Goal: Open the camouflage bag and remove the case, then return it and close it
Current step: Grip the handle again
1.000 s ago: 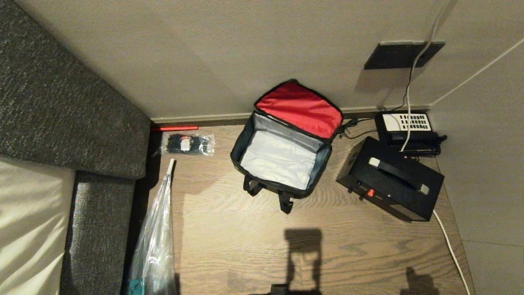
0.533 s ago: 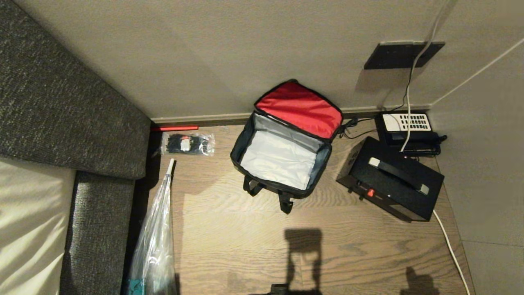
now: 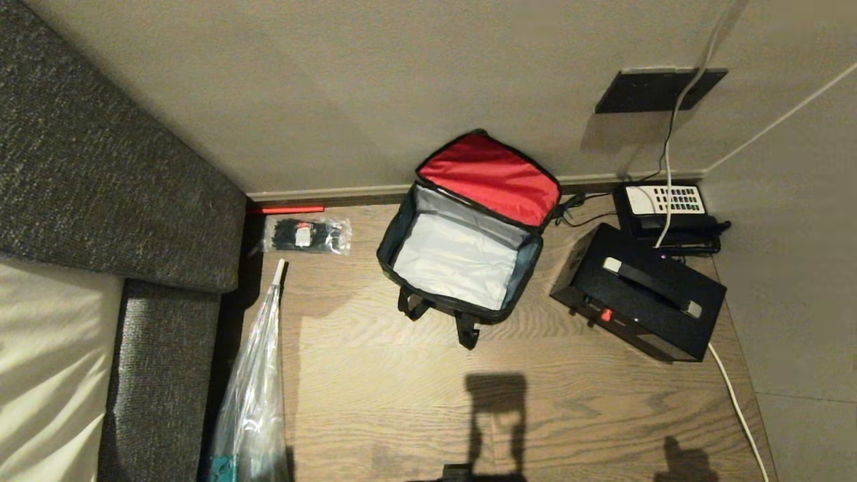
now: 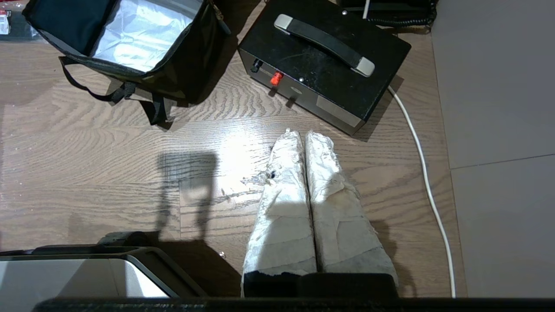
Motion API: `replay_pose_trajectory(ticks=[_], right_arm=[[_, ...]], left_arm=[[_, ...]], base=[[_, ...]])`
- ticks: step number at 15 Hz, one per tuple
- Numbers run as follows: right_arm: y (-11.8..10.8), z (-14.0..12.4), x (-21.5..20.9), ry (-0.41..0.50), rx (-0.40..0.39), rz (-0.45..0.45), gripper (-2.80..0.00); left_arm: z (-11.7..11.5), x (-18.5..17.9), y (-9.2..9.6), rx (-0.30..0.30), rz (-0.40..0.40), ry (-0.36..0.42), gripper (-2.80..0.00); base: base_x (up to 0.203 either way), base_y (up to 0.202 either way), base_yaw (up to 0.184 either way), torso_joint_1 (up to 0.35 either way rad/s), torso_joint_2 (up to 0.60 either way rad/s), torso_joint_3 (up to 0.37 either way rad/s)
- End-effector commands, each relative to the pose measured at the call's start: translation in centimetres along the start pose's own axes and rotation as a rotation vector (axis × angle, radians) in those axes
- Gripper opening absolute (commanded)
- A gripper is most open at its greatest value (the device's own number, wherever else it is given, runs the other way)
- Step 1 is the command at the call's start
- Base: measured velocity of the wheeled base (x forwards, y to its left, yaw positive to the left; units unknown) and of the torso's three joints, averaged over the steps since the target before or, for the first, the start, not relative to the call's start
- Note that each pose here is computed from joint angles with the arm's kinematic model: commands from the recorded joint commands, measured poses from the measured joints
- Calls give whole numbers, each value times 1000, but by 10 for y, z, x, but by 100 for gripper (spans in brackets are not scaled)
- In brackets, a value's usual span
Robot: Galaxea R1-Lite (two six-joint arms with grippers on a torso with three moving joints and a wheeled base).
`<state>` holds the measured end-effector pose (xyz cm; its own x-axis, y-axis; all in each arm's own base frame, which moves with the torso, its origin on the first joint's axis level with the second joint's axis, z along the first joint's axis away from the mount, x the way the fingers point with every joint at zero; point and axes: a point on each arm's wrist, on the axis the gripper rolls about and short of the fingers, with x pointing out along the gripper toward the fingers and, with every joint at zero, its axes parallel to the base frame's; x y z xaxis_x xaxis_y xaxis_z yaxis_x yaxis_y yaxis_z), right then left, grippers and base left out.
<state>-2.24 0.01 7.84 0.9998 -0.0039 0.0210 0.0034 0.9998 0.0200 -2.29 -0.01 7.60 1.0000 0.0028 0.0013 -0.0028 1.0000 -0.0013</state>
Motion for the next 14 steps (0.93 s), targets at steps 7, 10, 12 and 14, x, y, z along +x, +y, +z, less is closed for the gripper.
replay_pose_trajectory(ticks=[7, 10, 12, 14], right_arm=[[0, -4, 1, 20, 0, 0, -280], [0, -4, 1, 19, 0, -1, -280], [0, -4, 1, 20, 0, 0, -280], [0, -4, 1, 20, 0, 0, -280]], left_arm=[[0, 0, 0, 0, 0, -2, -280], [0, 0, 0, 0, 0, -2, -280], [0, 0, 0, 0, 0, -2, -280], [0, 0, 0, 0, 0, -2, -280]], base=[[0, 0, 0, 0, 0, 0], [0, 0, 0, 0, 0, 0], [0, 0, 0, 0, 0, 0], [0, 0, 0, 0, 0, 0]])
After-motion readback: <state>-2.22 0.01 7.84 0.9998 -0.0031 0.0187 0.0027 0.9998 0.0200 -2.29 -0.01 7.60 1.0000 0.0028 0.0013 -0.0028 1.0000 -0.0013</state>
